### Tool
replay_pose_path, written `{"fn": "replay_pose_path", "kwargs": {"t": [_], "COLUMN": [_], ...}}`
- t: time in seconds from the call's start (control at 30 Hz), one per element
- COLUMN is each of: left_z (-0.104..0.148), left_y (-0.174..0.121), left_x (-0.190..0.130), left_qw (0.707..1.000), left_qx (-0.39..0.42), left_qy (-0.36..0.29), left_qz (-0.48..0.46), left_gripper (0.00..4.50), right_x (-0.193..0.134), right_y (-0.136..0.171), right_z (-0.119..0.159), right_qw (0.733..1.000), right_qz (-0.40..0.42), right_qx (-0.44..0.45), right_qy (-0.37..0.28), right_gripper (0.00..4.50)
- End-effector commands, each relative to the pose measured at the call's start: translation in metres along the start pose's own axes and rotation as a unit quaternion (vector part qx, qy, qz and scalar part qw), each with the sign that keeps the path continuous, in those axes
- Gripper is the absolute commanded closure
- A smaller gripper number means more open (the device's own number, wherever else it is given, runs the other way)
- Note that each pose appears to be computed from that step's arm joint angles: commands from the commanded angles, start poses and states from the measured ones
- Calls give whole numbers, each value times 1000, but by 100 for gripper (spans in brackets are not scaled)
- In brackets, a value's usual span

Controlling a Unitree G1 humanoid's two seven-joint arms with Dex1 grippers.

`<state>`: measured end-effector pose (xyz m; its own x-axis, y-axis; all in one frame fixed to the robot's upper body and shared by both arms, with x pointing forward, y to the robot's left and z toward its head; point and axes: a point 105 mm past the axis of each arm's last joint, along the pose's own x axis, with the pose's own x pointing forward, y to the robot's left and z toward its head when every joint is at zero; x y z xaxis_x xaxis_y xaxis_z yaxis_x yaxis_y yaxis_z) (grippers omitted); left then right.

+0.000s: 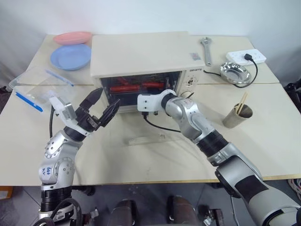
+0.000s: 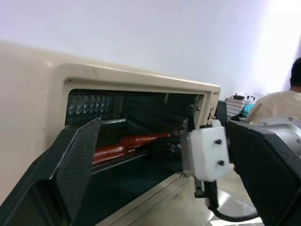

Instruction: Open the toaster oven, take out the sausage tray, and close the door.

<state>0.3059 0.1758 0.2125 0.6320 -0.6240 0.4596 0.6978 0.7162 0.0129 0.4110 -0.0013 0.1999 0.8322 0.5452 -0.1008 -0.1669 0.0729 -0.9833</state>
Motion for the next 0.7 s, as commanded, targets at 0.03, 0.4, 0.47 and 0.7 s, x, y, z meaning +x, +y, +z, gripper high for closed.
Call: {"fn": "replay_pose_path", "kwargs": {"t": [0.03,0.4,0.47,0.7], "left_z": [12,17,17,17], "left_y": [3,17,20,26], "left_x": [1,1,2,2], "left_qw": [1000,1000,1000,999], "left_qx": [17,24,26,29], "left_qy": [-15,-10,-10,-2], "left_qz": [-10,-16,-16,-18], "left_gripper": [0,0,0,0], "right_x": [-11,-38,-42,-64], "right_y": [-13,-15,-14,1], "right_z": [21,18,17,17], "right_qw": [999,997,996,997], "right_qz": [-33,-64,-66,-37], "right_qx": [-9,-23,-27,-36], "right_qy": [-37,-48,-49,-60], "right_gripper": [446,446,446,446]}}
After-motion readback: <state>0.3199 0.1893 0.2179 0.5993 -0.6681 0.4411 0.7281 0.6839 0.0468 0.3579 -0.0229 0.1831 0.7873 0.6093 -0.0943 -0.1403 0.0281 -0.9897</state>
